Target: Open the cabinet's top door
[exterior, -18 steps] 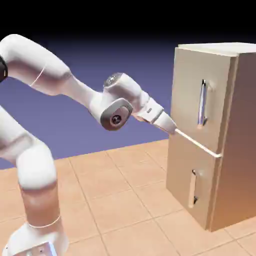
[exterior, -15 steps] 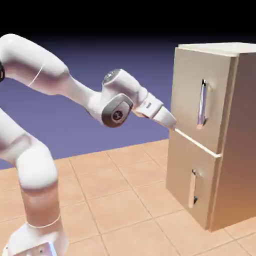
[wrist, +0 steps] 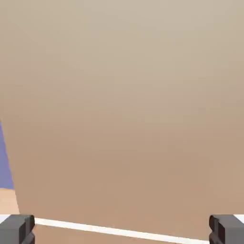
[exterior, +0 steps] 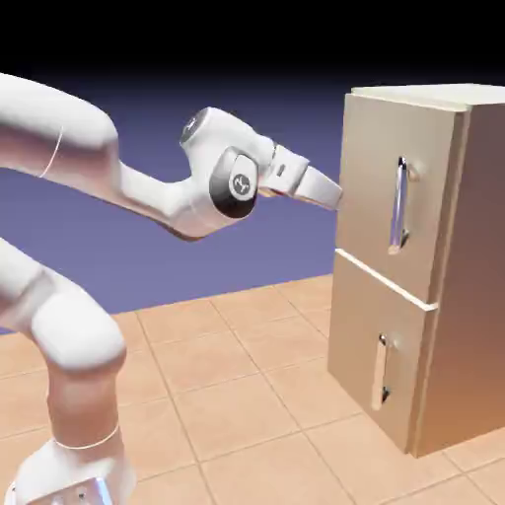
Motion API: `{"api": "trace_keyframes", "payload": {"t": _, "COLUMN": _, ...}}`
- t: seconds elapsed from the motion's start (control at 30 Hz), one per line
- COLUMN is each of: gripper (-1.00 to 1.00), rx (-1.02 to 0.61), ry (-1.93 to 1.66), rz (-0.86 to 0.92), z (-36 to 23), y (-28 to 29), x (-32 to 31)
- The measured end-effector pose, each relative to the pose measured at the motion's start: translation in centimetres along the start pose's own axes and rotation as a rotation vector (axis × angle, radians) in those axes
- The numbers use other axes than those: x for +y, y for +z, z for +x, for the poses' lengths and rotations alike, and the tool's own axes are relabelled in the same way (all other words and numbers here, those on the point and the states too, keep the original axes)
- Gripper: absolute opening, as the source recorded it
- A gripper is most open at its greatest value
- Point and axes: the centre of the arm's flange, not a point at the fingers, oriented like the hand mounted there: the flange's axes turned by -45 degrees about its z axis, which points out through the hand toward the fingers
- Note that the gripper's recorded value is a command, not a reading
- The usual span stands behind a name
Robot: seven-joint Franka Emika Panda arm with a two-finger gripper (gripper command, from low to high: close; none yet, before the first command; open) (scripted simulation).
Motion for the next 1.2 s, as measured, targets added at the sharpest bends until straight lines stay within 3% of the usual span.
{"api": "trace_keyframes", "payload": {"t": 0.63, "gripper": 0.00, "rx": 0.244, "ry": 0.012, "rz": -0.024, "z": 0.4, "y": -2.7, "x": 3.9}}
{"api": "trace_keyframes", "payload": {"t": 1.2, "gripper": 0.00, "rx": 0.442, "ry": 0.069, "rz": -0.018, "z": -2.5, "y": 0.1, "x": 9.8}}
